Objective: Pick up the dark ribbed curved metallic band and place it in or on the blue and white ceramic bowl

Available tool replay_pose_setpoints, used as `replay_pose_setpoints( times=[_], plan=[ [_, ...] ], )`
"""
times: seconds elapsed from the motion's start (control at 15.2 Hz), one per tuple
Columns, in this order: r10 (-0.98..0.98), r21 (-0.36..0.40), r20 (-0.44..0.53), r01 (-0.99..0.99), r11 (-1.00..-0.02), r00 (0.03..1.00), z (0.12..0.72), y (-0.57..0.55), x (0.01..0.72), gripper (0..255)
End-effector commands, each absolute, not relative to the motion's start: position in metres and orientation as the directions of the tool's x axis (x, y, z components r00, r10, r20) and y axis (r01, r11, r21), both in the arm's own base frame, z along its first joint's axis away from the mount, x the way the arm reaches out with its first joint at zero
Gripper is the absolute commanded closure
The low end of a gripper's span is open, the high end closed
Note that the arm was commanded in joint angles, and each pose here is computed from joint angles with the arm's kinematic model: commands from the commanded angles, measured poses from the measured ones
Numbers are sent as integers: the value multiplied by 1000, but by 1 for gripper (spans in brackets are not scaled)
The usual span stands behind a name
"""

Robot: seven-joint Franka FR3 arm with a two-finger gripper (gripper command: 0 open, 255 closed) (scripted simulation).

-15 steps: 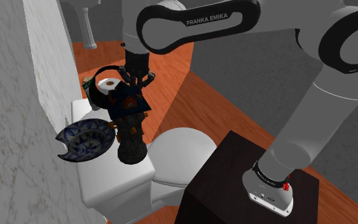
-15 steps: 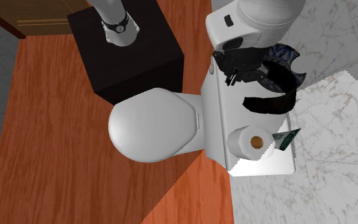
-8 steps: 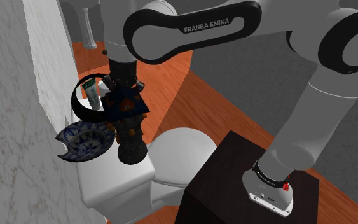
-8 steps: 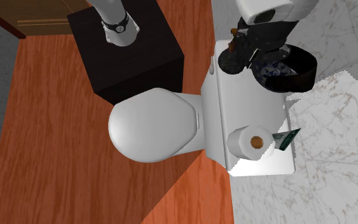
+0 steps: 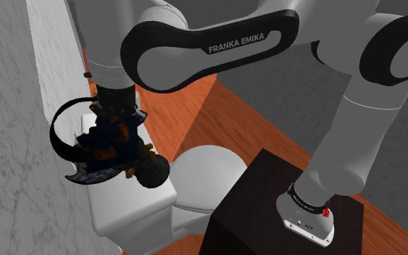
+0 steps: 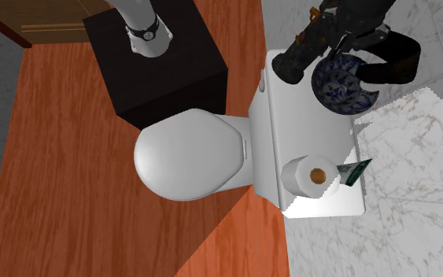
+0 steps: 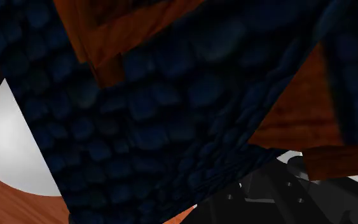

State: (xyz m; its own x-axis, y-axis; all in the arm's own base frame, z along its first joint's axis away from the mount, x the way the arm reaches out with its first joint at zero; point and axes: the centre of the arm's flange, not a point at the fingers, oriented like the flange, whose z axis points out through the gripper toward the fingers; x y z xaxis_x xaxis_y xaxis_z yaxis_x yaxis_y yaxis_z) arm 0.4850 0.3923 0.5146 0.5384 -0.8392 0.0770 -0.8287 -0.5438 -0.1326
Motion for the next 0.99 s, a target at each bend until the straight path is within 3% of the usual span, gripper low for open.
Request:
replay_pose_setpoints(
  times=[0.0, 0.53, 0.92],
  plan=[
    [-837, -106, 73, -830, -548, 543, 496, 400, 480, 255],
    [-837, -106, 73, -830, -548, 543, 452, 400, 480, 255],
    [-837, -106, 73, -830, -548, 543, 452, 400, 480, 255]
  ],
)
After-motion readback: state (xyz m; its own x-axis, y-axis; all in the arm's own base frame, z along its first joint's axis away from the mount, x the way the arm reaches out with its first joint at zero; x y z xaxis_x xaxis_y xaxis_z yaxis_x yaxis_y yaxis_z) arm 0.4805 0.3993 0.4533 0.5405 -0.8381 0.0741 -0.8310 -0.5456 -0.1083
